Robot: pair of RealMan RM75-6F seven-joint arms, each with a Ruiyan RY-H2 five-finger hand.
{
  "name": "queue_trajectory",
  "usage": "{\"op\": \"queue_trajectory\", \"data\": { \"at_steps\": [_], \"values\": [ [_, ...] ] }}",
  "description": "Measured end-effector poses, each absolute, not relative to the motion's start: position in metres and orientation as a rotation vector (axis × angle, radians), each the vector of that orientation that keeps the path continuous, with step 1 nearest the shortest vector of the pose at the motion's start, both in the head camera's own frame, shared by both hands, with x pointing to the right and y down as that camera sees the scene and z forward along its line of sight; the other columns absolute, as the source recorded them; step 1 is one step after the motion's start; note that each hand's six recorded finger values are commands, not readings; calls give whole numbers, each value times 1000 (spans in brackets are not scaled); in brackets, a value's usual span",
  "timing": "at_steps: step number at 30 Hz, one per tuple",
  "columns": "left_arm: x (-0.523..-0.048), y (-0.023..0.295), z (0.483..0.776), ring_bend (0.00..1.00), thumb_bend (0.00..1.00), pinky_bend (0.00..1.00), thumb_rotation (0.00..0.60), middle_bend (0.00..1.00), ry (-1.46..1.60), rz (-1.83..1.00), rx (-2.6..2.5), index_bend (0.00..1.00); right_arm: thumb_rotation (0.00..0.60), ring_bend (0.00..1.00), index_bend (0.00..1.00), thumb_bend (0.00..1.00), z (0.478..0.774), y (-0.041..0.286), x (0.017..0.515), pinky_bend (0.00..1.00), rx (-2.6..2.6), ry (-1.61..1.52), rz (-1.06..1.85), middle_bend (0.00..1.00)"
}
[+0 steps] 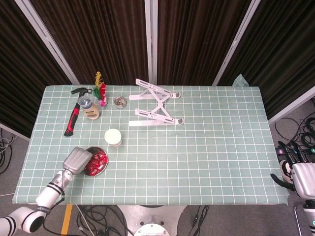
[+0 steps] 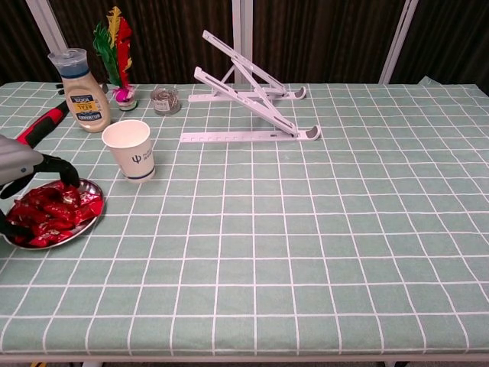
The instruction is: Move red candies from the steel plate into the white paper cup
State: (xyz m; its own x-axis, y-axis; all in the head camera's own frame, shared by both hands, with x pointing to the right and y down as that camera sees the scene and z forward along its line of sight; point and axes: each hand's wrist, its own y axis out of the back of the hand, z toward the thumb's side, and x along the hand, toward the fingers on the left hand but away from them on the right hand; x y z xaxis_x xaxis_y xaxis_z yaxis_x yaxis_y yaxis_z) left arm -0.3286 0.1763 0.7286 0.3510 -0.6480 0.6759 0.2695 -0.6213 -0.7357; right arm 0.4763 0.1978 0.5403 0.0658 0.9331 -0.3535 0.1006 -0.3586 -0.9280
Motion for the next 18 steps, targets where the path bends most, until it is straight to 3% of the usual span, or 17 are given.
{"op": "queue_trajectory", "data": {
  "at_steps": [8,14,18],
  "values": [
    [-324,174,737,806,206,1000,600,517,349,-1379,-1783,446,600,16,54,101,541,198,478,187,-1583,-1062,1390,200],
    [-323,169,740,881,292,1000,600,656,392,-1362,-1779,565,600,17,55,101,541,198,478,193,-1584,-1060,1390,202],
    [-324,168,745,900,329,1000,600,669,406,-1357,-1789,596,600,18,55,101,540,198,478,198,-1585,-1060,1391,203]
  ]
}}
